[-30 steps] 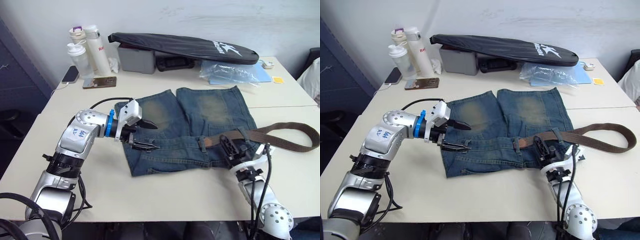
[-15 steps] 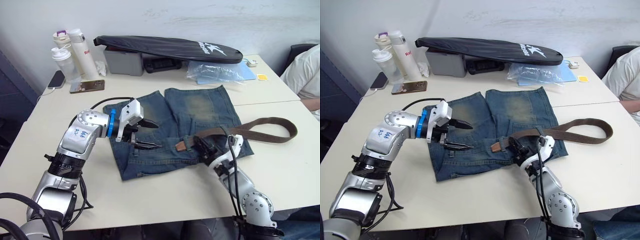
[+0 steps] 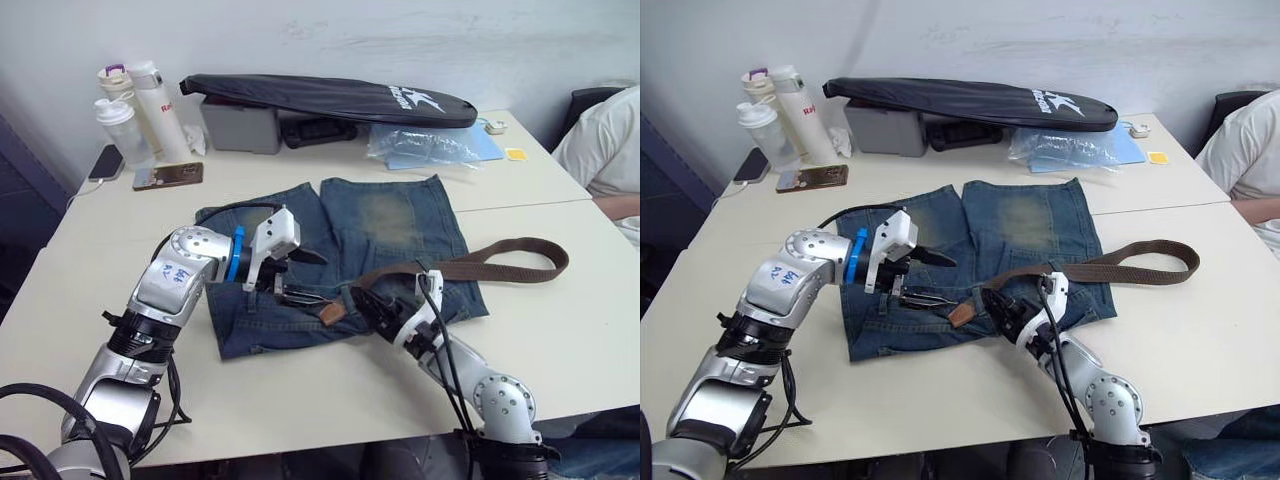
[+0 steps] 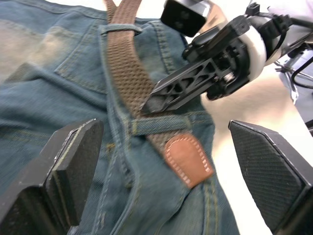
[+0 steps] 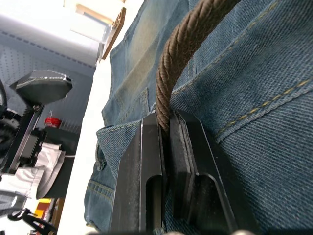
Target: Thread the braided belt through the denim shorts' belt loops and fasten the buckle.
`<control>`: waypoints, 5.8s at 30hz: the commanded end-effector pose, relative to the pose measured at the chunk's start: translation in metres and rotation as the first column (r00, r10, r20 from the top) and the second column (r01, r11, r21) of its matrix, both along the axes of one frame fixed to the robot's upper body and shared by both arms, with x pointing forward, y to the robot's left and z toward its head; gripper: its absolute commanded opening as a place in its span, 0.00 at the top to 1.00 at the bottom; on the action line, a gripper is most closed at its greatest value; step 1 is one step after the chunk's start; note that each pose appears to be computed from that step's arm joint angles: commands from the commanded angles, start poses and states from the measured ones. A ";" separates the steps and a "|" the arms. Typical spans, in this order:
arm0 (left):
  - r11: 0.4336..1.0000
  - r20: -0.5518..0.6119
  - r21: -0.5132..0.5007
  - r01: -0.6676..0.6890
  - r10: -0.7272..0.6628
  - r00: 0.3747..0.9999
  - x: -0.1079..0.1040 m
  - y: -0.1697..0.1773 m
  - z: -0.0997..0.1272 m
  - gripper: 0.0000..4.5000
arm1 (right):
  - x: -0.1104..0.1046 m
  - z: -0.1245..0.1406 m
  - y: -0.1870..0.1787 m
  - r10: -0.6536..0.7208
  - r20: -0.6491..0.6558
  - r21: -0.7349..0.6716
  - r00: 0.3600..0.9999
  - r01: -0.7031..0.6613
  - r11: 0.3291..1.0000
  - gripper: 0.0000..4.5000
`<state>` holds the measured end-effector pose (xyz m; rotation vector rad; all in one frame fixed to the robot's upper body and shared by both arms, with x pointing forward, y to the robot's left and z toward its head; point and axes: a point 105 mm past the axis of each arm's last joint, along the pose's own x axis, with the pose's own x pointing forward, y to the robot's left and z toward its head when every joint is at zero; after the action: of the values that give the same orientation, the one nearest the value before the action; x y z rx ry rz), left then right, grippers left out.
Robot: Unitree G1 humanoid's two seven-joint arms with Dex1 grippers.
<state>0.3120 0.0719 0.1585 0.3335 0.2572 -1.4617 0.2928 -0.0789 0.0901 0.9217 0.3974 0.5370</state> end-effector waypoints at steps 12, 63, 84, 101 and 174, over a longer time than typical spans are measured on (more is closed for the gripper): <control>0.999 0.021 0.040 0.021 -0.022 1.000 0.003 -0.001 -0.001 0.00 | -0.014 0.001 -0.032 -0.079 0.021 -0.127 0.997 0.081 0.989 0.17; 0.961 0.628 0.227 0.155 -0.266 0.731 0.019 -0.041 -0.019 0.00 | -0.027 -0.011 -0.106 0.020 0.102 -0.782 0.995 0.068 0.620 0.97; 0.951 0.754 0.215 0.224 -0.307 0.580 0.016 -0.048 -0.017 0.06 | -0.023 -0.013 -0.106 0.013 0.096 -0.786 0.995 0.068 0.615 0.99; 0.967 0.777 0.171 0.189 -0.250 0.577 0.023 -0.043 -0.007 1.00 | -0.021 -0.014 -0.105 0.009 0.094 -0.784 0.996 0.069 0.616 1.00; 0.996 0.076 -0.007 -0.087 0.087 0.993 -0.008 0.079 0.000 0.00 | -0.009 0.038 -0.151 0.594 -0.114 -0.990 0.796 -0.040 -0.136 0.98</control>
<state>0.3026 0.1513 0.1476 0.3619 0.2510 -1.3687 0.2774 -0.2087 0.1079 -0.8345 0.5446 0.7757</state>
